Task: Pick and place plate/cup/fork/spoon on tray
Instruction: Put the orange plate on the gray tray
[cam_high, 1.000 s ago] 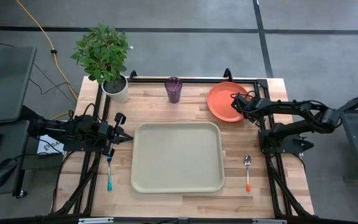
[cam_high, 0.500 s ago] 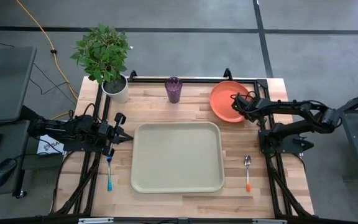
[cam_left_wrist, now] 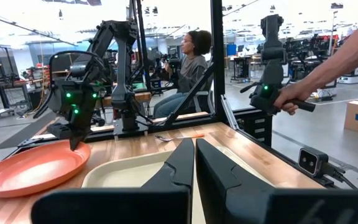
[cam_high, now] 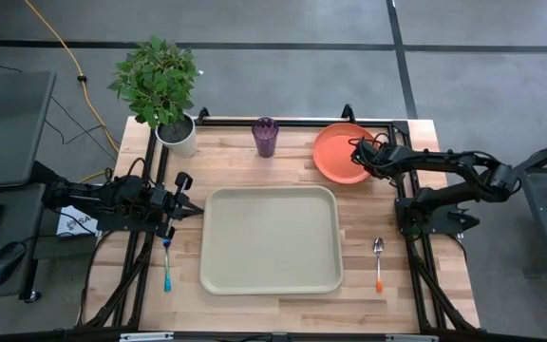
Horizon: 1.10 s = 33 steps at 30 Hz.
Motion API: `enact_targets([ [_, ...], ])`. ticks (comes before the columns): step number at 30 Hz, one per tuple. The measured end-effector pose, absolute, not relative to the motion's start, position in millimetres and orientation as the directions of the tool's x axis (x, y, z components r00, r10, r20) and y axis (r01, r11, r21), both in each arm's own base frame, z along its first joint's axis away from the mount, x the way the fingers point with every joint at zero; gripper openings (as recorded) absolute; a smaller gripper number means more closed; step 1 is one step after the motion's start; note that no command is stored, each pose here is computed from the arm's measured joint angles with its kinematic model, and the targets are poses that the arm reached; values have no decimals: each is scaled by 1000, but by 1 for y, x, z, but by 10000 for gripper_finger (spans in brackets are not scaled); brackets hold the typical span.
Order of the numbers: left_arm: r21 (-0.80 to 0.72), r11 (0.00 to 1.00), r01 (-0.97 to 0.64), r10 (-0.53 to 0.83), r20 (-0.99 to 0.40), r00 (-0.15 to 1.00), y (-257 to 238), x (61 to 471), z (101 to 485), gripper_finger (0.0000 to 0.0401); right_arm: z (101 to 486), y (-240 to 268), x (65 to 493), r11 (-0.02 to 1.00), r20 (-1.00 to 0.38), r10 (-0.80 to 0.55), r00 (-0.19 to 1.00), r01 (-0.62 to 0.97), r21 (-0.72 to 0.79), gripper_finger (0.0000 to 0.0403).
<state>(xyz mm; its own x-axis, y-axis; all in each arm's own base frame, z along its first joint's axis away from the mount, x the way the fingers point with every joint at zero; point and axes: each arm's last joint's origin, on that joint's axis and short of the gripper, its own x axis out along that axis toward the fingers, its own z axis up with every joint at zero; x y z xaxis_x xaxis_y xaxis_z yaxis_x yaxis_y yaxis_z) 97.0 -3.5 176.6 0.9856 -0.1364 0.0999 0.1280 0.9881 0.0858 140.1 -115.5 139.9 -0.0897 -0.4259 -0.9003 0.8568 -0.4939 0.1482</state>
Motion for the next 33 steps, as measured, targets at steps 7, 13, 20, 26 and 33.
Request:
enact_targets([
  [7, 86, 988, 128, -136, 100, 986, -4, 97, 176, 0, 156, -121, 146, -425, -880, -461, -111, 899, 109, 1],
  [13, 86, 988, 128, -136, 100, 986, -4, 97, 177, 0, 178, -123, 146, -335, -846, -523, -105, 938, 91, 0],
  [20, 86, 988, 128, -136, 100, 986, -4, 97, 177, 0, 212, -113, 130, -219, -796, -603, -59, 971, 94, 1],
  [26, 86, 988, 128, -137, 100, 986, -4, 97, 177, 0, 236, -98, 110, -167, -743, -668, 33, 967, 193, 1],
  [33, 86, 988, 128, -136, 100, 986, -4, 97, 177, 0, 256, -83, 91, -47, -679, -706, 202, 943, 329, 1],
])
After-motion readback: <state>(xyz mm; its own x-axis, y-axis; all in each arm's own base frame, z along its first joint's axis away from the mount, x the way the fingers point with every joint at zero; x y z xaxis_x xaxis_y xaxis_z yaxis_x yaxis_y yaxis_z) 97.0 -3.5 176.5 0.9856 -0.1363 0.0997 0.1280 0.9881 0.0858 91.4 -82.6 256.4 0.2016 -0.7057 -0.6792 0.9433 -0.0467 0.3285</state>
